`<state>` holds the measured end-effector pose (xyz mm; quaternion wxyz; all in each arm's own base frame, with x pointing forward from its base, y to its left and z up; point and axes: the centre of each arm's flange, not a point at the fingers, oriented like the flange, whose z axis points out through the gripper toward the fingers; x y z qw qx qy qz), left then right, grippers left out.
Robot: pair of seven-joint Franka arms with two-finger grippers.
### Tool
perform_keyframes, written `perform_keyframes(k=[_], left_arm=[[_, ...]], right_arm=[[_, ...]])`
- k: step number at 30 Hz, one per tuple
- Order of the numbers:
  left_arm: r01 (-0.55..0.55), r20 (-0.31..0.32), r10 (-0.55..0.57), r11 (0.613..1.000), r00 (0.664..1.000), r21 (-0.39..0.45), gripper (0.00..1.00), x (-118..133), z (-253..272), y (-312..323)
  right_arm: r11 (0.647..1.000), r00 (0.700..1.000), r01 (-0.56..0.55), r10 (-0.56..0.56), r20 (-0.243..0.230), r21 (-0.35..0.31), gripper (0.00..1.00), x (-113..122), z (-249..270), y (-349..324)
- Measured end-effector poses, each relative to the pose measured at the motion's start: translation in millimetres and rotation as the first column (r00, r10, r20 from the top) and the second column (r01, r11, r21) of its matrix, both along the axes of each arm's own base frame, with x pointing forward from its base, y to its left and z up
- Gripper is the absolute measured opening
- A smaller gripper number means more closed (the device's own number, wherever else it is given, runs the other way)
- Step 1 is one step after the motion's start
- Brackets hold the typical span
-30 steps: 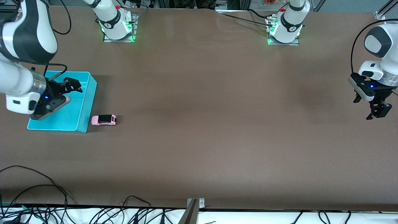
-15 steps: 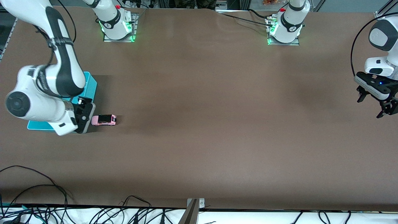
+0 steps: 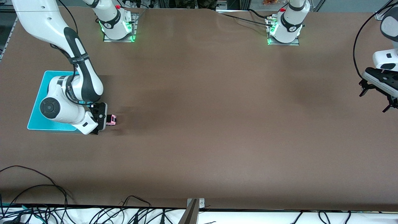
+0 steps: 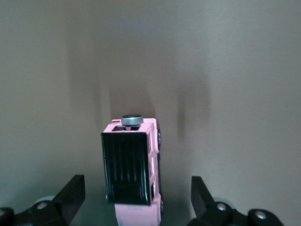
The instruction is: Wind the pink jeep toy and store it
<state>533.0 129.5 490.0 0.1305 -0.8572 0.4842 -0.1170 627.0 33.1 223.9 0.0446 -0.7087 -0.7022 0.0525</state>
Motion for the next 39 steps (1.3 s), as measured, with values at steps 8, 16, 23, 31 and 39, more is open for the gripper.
perform_keyframes(k=[8, 16, 23, 31, 39], left_arm=[[-0.117, -0.077, 0.113, 0.992, 0.991, -0.049, 1.0, 4, 37, -17], [-0.254, -0.126, 0.243, 0.964, 0.962, -0.081, 1.0, 5, 61, -35], [-0.422, -0.176, 0.401, 0.901, 0.899, -0.104, 1.0, 3, 61, -52], [-0.607, -0.235, 0.575, 0.789, 0.784, -0.093, 1.0, 0, 81, -99], [-0.705, -0.257, 0.669, 0.705, 0.698, -0.077, 1.0, -5, 102, -117]], right_arm=[[0.999, 0.999, -0.035, 0.035, 0.011, 0.004, 0.98, -16, -23, -2], [0.997, 0.997, -0.072, 0.072, 0.013, 0.008, 0.66, -18, -24, -2], [0.997, 0.996, -0.082, 0.082, 0.023, 0.009, 0.51, -16, -19, -2], [0.994, 0.993, -0.104, 0.103, 0.061, 0.023, 0.51, -4, 18, 18], [0.995, 0.994, -0.098, 0.096, 0.058, 0.027, 0.51, 17, 75, 23]])
